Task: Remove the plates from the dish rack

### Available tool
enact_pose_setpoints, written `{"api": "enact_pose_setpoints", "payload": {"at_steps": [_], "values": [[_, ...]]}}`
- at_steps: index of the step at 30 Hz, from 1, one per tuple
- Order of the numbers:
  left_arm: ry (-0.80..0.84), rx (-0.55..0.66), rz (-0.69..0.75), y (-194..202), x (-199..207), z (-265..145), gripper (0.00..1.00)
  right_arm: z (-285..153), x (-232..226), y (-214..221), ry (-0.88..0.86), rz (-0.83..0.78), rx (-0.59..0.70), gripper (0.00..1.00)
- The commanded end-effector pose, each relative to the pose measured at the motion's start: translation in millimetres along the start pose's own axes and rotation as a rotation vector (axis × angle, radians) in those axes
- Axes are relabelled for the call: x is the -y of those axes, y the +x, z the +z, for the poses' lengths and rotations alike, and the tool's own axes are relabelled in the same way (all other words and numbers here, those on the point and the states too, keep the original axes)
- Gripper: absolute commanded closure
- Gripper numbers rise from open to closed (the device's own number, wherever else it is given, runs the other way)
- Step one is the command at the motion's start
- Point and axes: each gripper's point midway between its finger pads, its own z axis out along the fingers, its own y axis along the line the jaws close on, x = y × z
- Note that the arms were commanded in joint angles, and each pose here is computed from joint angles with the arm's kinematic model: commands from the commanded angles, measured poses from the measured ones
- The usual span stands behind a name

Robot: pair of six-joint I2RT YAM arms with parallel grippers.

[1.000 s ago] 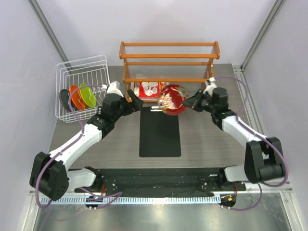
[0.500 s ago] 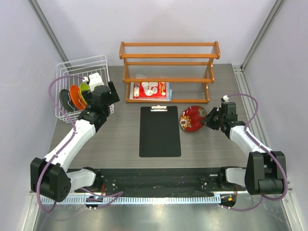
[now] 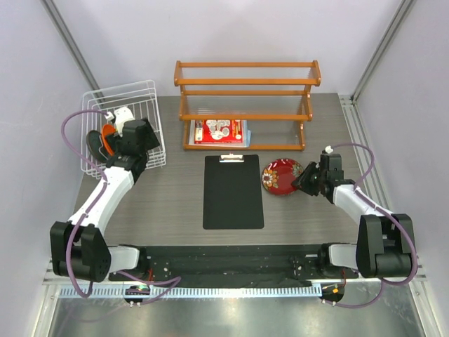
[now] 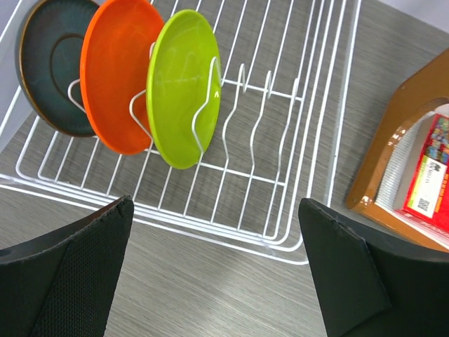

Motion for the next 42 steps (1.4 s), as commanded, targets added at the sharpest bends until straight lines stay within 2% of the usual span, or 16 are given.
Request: {"api": "enact_pose_setpoints", "payload": {"at_steps": [1, 5, 9, 11, 12, 17, 20, 25, 30, 35, 42], "values": [[0.022, 0.015, -0.041, -14.6, 7.3, 4.2, 0.0, 1.9, 21.5, 11.5, 0.094, -0.006, -0.032, 0.7], [0.026, 0.018, -0.046, -15.7, 8.7, 4.5, 0.01, 3.0, 27.3, 20.1, 0.109, -0.006, -0.062, 0.68], [0.017, 0.026, -0.054, -16.7, 5.2, 6.4, 0.01, 2.0, 39.0, 24.3, 0.159, -0.016, -0.063, 0.52], [0.004, 0.025, -0.056, -15.3, 0.1, 9.7, 0.01, -0.1, 40.6, 24.2, 0.167, -0.021, -0.058, 0.39], [0.002, 0.023, -0.056, -15.1, -1.1, 10.7, 0.0, -1.1, 41.0, 24.5, 0.169, -0.025, -0.059, 0.37], [-0.049, 0.034, -0.049, -17.8, -15.6, 21.8, 0.0, -17.6, 42.7, 4.7, 0.214, -0.07, 0.022, 0.35], [-0.072, 0.035, -0.061, -20.3, -23.4, 33.8, 0.01, -39.1, 33.5, -22.5, 0.213, -0.097, 0.147, 0.35], [-0.125, 0.043, -0.08, -26.3, -36.0, 56.0, 0.01, -66.1, 0.2, -49.8, 0.107, -0.117, 0.255, 0.35], [-0.147, 0.053, -0.11, -37.7, -46.8, 79.9, 0.02, -70.6, -10.4, -53.7, 0.072, -0.139, 0.25, 0.36], [-0.142, 0.028, -0.115, -38.0, -40.3, 106.4, 0.21, -68.4, -13.3, -55.0, 0.064, -0.135, 0.238, 0.38], [-0.147, -0.012, -0.126, -22.8, -40.4, 124.7, 0.25, -65.3, -12.0, -54.3, 0.071, -0.139, 0.229, 0.39]]}}
